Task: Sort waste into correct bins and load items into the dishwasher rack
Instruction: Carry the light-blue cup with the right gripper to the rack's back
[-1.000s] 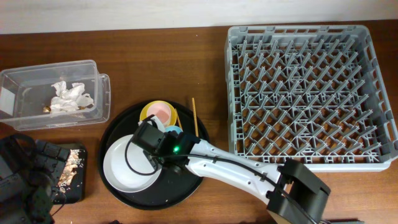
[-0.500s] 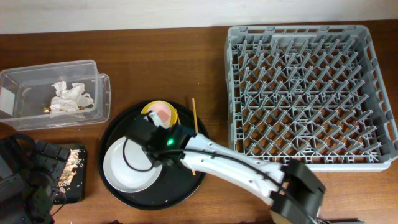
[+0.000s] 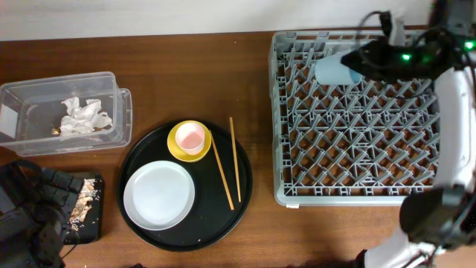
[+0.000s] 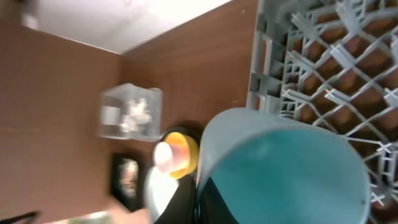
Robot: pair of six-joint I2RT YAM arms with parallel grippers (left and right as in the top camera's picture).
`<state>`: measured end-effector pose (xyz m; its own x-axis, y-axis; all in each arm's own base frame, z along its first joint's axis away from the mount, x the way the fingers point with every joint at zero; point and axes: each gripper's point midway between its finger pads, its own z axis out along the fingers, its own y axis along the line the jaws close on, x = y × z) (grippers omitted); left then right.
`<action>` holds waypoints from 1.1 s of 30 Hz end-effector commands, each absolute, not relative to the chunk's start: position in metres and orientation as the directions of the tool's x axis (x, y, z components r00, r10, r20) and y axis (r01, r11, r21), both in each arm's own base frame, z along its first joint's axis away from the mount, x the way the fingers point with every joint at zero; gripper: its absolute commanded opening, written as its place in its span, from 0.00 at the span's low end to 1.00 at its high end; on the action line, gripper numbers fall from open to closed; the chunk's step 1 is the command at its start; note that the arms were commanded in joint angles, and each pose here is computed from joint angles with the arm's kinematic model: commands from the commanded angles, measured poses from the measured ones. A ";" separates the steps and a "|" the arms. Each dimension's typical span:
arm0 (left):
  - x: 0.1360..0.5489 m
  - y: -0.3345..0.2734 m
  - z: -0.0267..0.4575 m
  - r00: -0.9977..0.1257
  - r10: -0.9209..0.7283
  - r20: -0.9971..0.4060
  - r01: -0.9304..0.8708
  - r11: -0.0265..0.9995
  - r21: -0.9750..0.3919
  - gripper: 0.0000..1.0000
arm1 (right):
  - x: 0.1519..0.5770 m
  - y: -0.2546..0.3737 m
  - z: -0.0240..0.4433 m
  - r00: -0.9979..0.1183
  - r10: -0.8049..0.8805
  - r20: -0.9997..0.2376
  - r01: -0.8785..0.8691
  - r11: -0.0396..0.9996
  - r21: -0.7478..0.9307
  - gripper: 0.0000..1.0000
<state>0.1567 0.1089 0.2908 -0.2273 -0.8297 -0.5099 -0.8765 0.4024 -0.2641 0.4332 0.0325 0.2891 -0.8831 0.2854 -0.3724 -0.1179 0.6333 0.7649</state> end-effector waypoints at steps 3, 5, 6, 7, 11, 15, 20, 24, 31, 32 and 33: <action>0.156 0.110 0.294 -0.212 -0.830 -0.515 -0.877 0.395 -0.274 1.00 | 0.457 0.014 0.261 -0.923 0.340 -0.179 -0.152 0.106 0.983 0.04; 0.156 0.110 0.294 -0.212 -0.830 -0.515 -0.877 0.395 -0.274 1.00 | 0.468 0.007 0.229 -0.931 0.352 -0.095 -0.082 0.054 0.995 0.04; 0.156 0.110 0.294 -0.212 -0.830 -0.515 -0.877 0.394 -0.275 1.00 | 0.472 0.001 0.208 -0.931 0.360 -0.063 -0.042 0.067 0.997 0.04; 0.156 0.110 0.294 -0.212 -0.830 -0.515 -0.877 0.395 -0.274 0.99 | 0.473 -0.004 0.192 -0.930 0.366 -0.042 -0.006 0.101 0.995 0.04; 0.156 0.110 0.294 -0.212 -0.830 -0.515 -0.877 0.395 -0.274 1.00 | 0.469 -0.032 0.148 -0.914 0.406 -0.002 0.124 0.284 0.951 0.04; 0.156 0.110 0.294 -0.212 -0.830 -0.515 -0.877 0.394 -0.275 0.99 | 0.465 -0.060 0.142 -0.890 0.456 0.007 0.163 0.305 0.938 0.06; 0.156 0.110 0.294 -0.212 -0.830 -0.515 -0.877 0.395 -0.274 0.99 | 0.458 -0.070 0.122 -0.886 0.463 0.024 0.236 0.406 0.883 0.16; 0.156 0.110 0.294 -0.212 -0.830 -0.515 -0.877 0.395 -0.274 0.99 | 0.465 -0.053 0.174 -0.889 0.458 0.004 0.091 0.168 0.982 0.09; 0.156 0.110 0.294 -0.212 -0.830 -0.515 -0.877 0.395 -0.274 1.00 | 0.470 -0.008 0.190 -0.926 0.378 0.004 0.040 0.085 0.996 0.09; 0.156 0.110 0.294 -0.212 -0.830 -0.515 -0.877 0.394 -0.275 1.00 | 0.470 -0.007 0.178 -0.927 0.374 0.017 0.077 0.147 0.986 0.09; 0.156 0.110 0.294 -0.212 -0.830 -0.515 -0.877 0.395 -0.274 1.00 | 0.469 -0.013 0.157 -0.924 0.382 0.035 0.141 0.253 0.957 0.09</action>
<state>0.1568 0.1089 0.2908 -0.2272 -0.8297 -0.5099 -0.8763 0.4026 -0.2646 0.4704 -0.0106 0.1841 -0.9241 0.3817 0.0170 0.0624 0.1068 0.9923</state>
